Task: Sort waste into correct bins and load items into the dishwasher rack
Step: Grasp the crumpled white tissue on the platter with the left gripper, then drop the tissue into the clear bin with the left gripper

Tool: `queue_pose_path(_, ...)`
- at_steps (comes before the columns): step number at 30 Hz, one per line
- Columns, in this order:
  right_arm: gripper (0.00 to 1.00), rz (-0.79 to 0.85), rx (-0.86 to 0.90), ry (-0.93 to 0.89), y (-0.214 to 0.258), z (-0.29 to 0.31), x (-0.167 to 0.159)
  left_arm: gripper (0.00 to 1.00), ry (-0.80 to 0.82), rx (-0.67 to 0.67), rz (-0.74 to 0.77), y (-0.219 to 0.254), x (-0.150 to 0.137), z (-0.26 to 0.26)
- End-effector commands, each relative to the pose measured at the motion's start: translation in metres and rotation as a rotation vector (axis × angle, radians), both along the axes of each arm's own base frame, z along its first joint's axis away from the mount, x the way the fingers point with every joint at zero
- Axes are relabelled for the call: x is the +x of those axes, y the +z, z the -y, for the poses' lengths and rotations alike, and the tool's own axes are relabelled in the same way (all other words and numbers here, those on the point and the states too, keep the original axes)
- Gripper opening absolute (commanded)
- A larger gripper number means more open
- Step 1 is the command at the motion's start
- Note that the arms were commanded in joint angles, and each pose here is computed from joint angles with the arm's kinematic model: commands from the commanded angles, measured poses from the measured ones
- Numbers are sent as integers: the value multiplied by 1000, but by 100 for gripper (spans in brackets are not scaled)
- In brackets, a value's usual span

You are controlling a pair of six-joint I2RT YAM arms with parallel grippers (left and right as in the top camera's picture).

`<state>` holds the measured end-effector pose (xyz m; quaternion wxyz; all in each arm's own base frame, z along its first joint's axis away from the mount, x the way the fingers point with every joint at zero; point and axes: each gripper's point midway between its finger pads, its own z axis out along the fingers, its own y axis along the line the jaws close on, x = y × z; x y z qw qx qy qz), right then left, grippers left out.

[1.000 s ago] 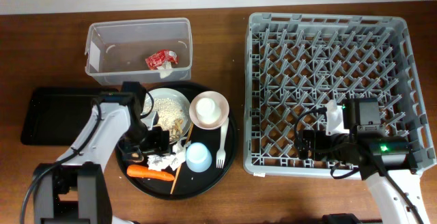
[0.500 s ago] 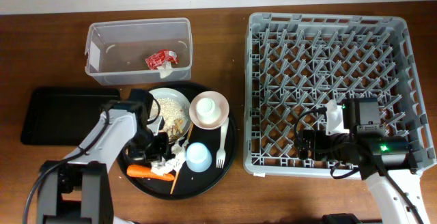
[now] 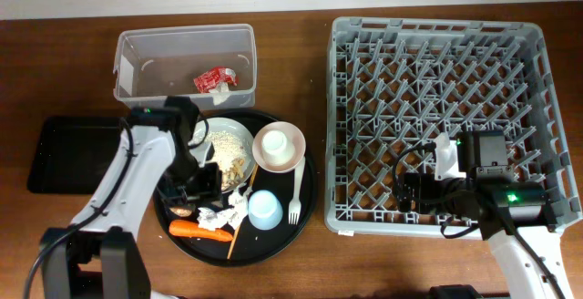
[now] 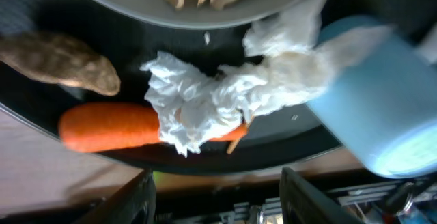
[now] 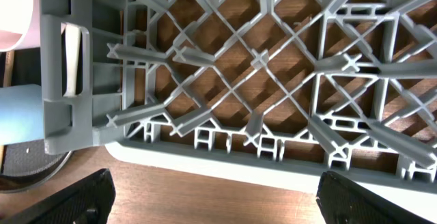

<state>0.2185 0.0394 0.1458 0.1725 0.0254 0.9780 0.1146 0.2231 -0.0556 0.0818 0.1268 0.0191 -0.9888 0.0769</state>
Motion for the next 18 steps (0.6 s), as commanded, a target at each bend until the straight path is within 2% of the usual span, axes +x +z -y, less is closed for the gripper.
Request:
queue_pose_path(1, 98, 15, 10, 4, 5, -3, 2, 61, -5, -1, -42, -37, -24, -2)
queue_pose_path(4, 98, 15, 10, 4, 6, -3, 2, 60, -5, -2, -32, -62, -33, -3)
queue_pose_path(7, 98, 15, 10, 4, 5, -3, 2, 39, -5, -5, 2, -66, -26, -2)
queue_pose_path(8, 98, 15, 10, 4, 5, -3, 2, 18, -4, -11, 24, -67, -21, -1)
queue_pose_path(11, 98, 15, 10, 4, 5, -3, 2, 3, -4, -13, 43, -68, -16, 0)
queue_pose_path(15, 98, 15, 10, 4, 5, -3, 2, 0, -5, -16, 73, -37, 2, 2)
queue_pose_path(18, 98, 15, 10, 4, 6, -3, 2, 1, -6, -29, 264, 30, 53, 6)
